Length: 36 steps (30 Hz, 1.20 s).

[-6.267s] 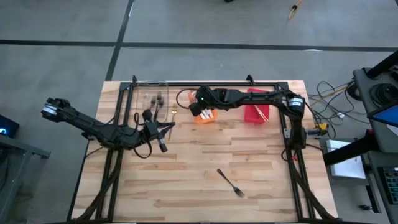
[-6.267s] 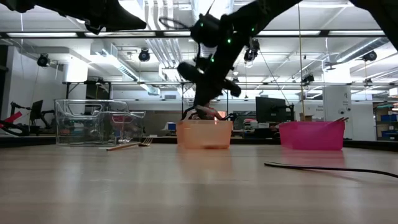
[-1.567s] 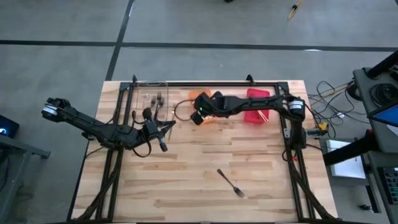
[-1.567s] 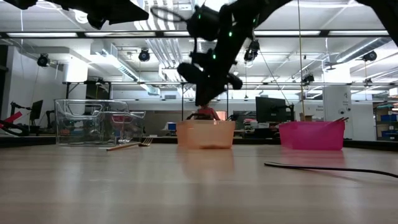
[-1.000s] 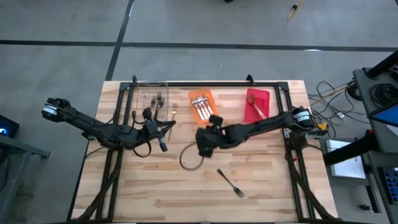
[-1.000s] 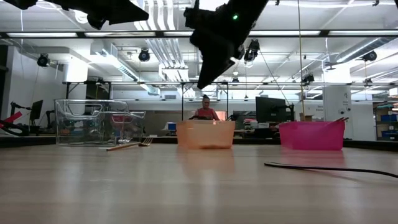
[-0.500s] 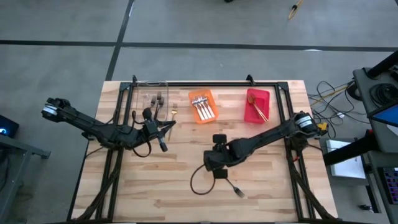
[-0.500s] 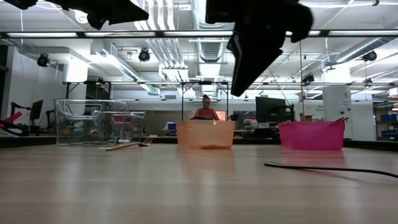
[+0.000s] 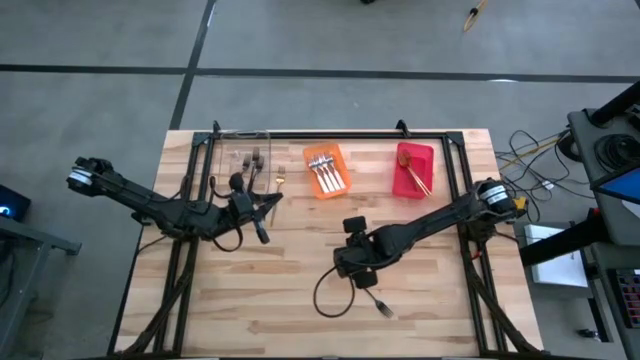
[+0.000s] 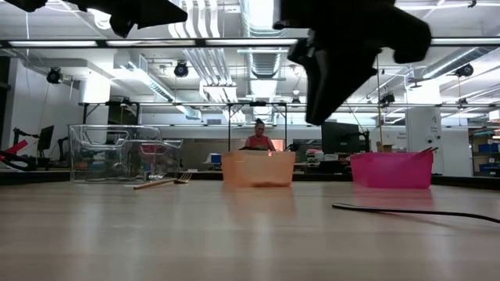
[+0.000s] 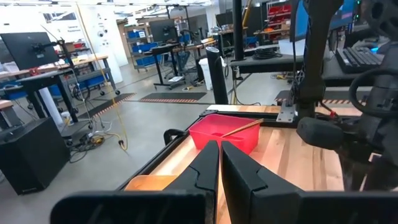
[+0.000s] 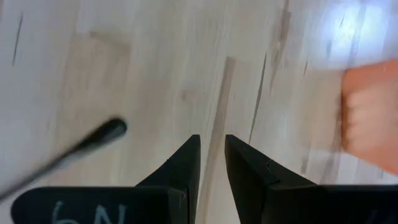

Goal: Sort silverware by color (type)
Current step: Put the black fork into the transparent bin

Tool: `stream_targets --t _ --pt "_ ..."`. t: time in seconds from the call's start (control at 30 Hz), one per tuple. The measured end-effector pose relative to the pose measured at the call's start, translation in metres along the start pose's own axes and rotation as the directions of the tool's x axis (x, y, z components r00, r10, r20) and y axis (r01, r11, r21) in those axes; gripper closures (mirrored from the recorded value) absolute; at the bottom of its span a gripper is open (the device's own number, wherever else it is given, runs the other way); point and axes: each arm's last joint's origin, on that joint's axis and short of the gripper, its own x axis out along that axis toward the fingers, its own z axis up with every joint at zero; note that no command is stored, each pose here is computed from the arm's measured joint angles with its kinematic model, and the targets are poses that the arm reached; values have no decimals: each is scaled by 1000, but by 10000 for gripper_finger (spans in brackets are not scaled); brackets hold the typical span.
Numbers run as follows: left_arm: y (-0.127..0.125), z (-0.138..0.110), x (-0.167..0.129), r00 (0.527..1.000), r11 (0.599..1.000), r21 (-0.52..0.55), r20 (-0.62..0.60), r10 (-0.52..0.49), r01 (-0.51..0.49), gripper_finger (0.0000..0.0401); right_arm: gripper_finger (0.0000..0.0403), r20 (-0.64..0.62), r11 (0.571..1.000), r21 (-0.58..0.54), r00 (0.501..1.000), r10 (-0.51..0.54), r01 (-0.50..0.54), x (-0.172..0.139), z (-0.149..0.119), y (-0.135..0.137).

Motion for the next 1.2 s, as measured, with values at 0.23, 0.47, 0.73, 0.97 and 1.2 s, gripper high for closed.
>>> stream_targets --t 0.23,0.47,0.73,0.97,1.2 --pt "0 2 0 1000 999 -54 19 1 0 401 337 45 1000 27 999 9 -10 -17 -32 0" --pt "-12 -5 3 985 966 -192 8 -175 173 401 337 243 997 64 970 26 -43 -38 -67 -2" --pt "-51 -21 27 968 934 -270 -17 -249 235 401 337 401 998 38 916 22 -41 -61 -104 -13" --pt "-102 -18 72 960 968 -57 -130 -249 244 401 337 535 999 27 844 -37 27 -93 -127 -27" --pt "-144 -20 113 911 958 120 -359 -201 259 401 337 652 999 43 757 -52 31 -121 -146 -37"
